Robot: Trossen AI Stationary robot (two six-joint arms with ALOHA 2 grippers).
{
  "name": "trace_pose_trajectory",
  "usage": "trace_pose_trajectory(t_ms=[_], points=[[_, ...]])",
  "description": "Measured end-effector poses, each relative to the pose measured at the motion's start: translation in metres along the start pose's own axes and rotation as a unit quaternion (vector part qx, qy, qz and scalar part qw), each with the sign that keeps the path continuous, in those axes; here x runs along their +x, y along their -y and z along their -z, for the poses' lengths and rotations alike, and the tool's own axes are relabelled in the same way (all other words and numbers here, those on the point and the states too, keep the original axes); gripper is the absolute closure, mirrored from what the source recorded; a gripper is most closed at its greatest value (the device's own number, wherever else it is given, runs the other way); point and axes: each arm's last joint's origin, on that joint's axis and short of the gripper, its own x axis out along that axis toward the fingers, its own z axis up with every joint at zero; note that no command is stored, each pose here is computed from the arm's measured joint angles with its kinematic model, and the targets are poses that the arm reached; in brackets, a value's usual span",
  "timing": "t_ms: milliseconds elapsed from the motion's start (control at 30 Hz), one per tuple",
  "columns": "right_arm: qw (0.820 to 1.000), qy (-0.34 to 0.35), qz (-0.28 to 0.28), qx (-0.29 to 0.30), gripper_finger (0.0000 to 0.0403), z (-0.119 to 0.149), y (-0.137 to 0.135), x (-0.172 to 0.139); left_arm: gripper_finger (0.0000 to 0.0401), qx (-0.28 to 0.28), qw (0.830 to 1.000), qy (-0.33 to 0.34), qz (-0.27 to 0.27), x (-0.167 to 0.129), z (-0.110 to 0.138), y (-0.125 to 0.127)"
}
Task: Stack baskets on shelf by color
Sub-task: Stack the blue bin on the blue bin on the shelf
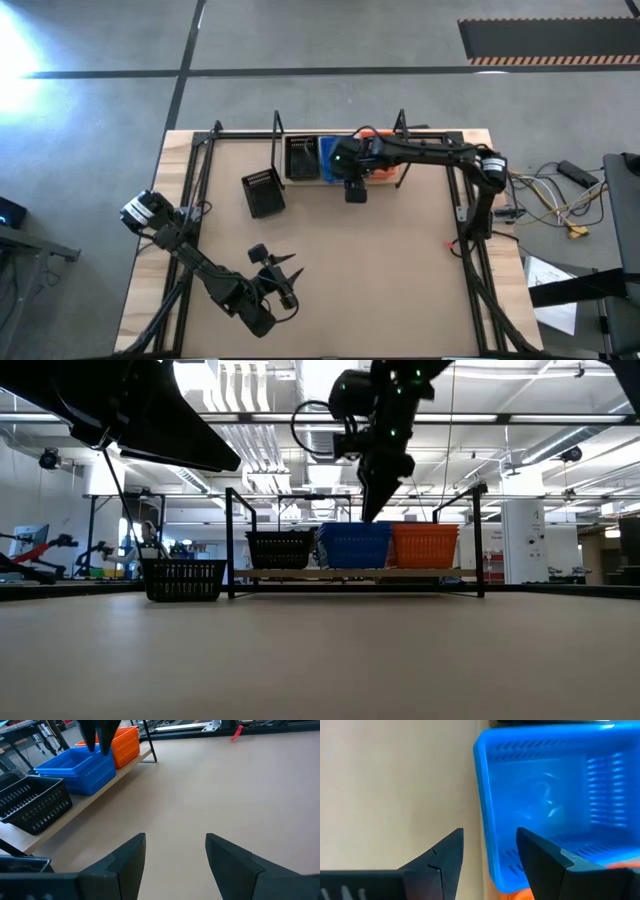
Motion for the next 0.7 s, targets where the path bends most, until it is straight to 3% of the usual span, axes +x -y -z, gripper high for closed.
trace_pose_trajectory(t_ms=[200,567,700], points=[[1.000,-0.006,-0.007,0.016,0.0250,0.006,0.009,0.018,0.0210,0.000,1.000,0.000,0.000,0.000,0.000,0.000],[0.999,-0.005,-0.006,0.054,0.0380,0.006,0.014,0.024,0.0210,-0.001,1.000,0.000,0.000,0.000,0.000,0.000],[0.997,-0.005,-0.005,0.071,0.0386,0.006,0.015,0.023,0.0210,-0.002,1.000,0.000,0.000,0.000,0.000,0.000]])
